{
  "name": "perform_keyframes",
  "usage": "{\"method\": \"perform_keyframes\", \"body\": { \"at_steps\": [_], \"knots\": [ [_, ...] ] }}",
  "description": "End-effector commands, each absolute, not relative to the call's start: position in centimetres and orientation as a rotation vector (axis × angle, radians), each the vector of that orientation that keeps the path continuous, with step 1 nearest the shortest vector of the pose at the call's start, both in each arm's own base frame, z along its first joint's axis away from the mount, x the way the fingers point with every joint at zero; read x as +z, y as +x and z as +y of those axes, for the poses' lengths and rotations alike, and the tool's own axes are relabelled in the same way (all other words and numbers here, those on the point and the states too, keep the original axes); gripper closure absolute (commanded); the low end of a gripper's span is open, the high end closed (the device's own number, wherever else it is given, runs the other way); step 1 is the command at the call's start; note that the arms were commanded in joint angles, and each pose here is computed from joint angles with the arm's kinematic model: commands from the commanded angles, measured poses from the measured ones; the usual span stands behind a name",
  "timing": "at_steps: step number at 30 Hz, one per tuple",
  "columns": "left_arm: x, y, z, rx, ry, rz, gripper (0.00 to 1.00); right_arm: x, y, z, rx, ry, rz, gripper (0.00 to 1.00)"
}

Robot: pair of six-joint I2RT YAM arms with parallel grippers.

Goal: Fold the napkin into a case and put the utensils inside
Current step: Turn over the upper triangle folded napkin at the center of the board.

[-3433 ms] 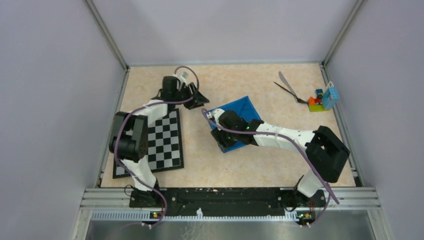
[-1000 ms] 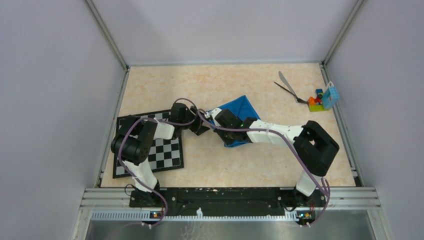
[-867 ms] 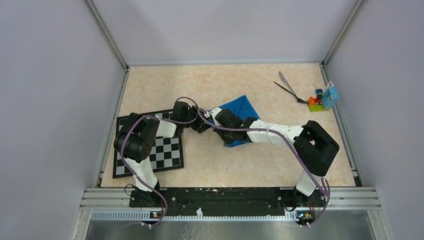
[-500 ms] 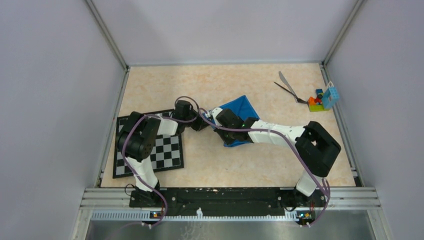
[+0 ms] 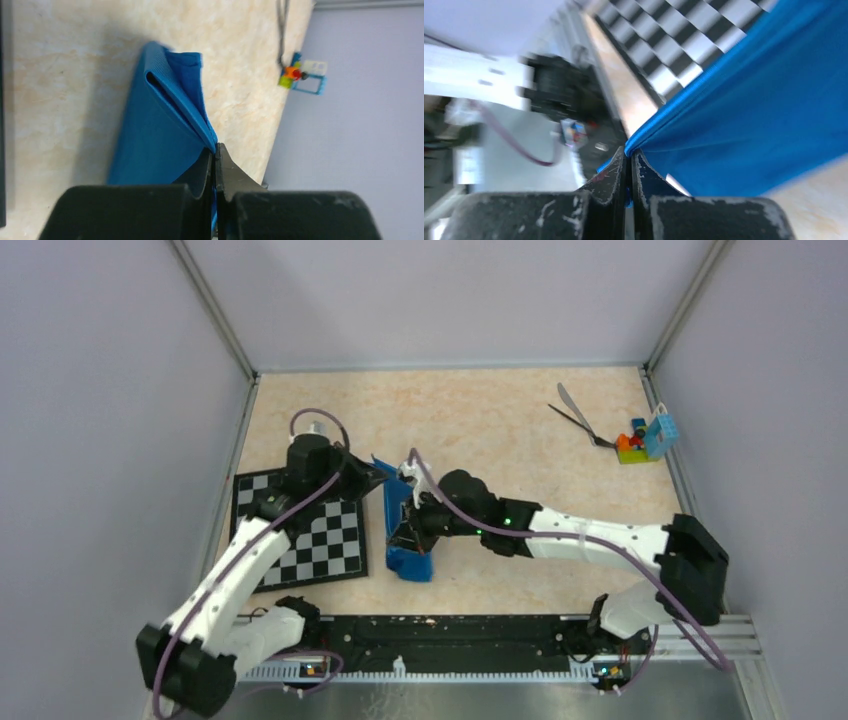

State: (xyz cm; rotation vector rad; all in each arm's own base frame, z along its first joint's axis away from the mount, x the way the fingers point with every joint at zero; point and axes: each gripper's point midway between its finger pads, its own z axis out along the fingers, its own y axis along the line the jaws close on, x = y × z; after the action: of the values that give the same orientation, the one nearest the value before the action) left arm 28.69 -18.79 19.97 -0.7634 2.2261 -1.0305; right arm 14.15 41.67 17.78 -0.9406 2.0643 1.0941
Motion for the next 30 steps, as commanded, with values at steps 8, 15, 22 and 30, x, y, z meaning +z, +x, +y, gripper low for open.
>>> {"method": "perform_keyframes", "body": {
  "at_steps": [8, 15, 22, 30],
  "knots": [
    [25.3, 32.1, -20.7, -0.742, -0.724, 2.081, 1.0, 21.2, 7.9, 33.8, 1.984, -0.75, 1.946, 1.0],
    [17.0, 38.2, -30.8, -0.587, -0.494, 2.217, 1.0, 9.9, 11.0, 26.3, 1.767, -0.52, 2.294, 1.0],
    [14.5, 41.2, -37.6, -0.613, -0.21, 2.205, 1.0, 5.1, 13.6, 22.1, 1.35, -0.341, 2.539, 1.0],
    [13.4, 40.1, -41.2, -0.767, -0.018, 2.265, 0.7, 5.2, 16.9, 18.9, 0.934, -0.134, 2.622, 0.76]
  ]
}}
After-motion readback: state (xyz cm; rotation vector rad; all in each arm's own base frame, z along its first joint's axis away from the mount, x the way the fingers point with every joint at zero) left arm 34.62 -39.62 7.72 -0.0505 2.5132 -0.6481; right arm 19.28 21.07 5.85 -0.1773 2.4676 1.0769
